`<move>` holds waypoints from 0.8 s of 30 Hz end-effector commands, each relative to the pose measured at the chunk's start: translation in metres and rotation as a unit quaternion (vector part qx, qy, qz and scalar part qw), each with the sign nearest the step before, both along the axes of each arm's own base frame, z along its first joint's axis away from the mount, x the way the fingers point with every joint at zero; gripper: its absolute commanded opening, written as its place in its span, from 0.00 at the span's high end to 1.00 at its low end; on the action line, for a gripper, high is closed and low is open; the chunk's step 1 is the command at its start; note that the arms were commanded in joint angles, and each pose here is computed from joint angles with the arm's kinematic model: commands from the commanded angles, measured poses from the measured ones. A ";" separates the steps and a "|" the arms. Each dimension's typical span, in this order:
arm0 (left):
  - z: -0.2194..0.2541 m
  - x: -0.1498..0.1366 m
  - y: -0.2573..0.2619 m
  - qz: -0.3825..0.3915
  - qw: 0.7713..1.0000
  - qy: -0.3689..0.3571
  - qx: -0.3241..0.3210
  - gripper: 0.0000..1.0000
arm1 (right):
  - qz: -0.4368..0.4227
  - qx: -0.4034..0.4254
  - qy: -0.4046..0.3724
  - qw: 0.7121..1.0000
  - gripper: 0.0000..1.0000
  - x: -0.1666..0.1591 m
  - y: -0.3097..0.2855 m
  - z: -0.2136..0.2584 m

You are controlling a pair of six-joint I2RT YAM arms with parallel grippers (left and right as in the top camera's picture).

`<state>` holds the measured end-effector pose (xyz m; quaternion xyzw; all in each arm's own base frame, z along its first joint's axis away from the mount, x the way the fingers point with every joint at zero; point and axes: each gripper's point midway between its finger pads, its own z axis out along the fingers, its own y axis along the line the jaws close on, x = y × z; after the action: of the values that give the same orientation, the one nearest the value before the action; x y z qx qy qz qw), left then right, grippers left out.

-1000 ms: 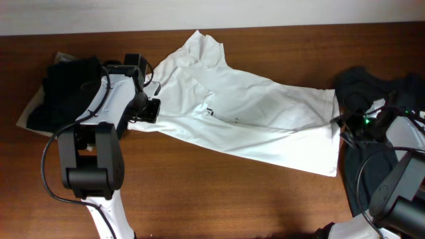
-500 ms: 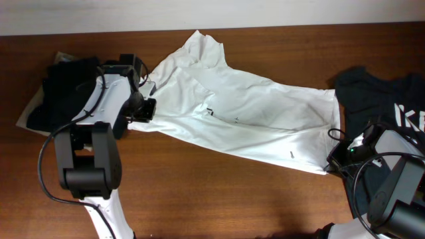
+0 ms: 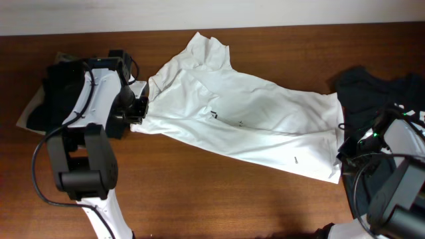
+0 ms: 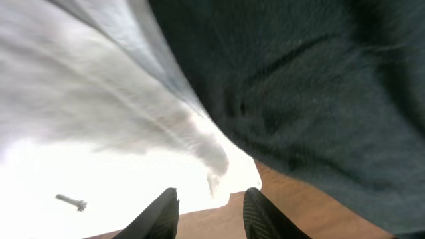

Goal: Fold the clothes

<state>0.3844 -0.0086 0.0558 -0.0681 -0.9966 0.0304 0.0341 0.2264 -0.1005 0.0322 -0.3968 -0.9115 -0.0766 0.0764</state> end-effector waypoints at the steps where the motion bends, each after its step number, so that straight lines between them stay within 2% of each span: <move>1: 0.052 0.003 -0.003 -0.003 0.998 -0.060 -0.008 0.86 | 0.042 0.002 -0.102 0.994 0.62 0.024 0.005 0.043; 5: 0.109 -0.010 -0.002 -0.003 0.993 -0.120 -0.007 0.85 | 0.104 0.033 -0.221 0.969 0.55 0.038 0.031 0.090; 6: 0.139 -0.017 -0.001 -0.003 0.987 -0.160 -0.004 0.80 | 0.110 0.019 -0.256 0.960 0.46 0.038 0.034 0.110; 8: 0.157 -0.022 0.000 -0.003 0.983 -0.184 0.000 0.78 | 0.114 0.005 -0.275 0.955 0.43 0.037 0.035 0.121; 9: 0.164 -0.025 0.000 -0.002 0.981 -0.194 -0.001 0.75 | 0.117 -0.002 -0.285 0.951 0.33 0.037 0.035 0.126; 10: 0.171 -0.028 0.000 -0.003 0.979 -0.204 -0.001 0.67 | 0.134 -0.005 -0.297 0.945 0.25 0.038 0.036 0.130; 12: 0.178 -0.033 0.000 -0.003 0.978 -0.210 -0.001 0.66 | 0.142 -0.007 -0.301 0.943 0.19 0.037 0.037 0.132; 16: 0.181 -0.045 0.000 -0.002 0.980 -0.199 0.001 0.65 | 0.189 0.025 -0.340 0.921 0.12 0.043 0.052 0.140; 21: 0.197 -0.053 0.002 -0.002 0.975 -0.222 0.007 0.65 | 0.205 0.025 -0.358 0.910 0.12 0.041 0.058 0.149; 24: 0.224 -0.074 0.005 0.001 0.966 -0.257 0.015 0.65 | 0.210 0.009 -0.376 0.902 0.12 0.034 0.061 0.163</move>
<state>0.3275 -0.0073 0.2467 -0.0720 -0.9819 0.0109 -0.1750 0.2626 -0.0452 0.1727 -0.1616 -0.9391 -0.2126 -0.2164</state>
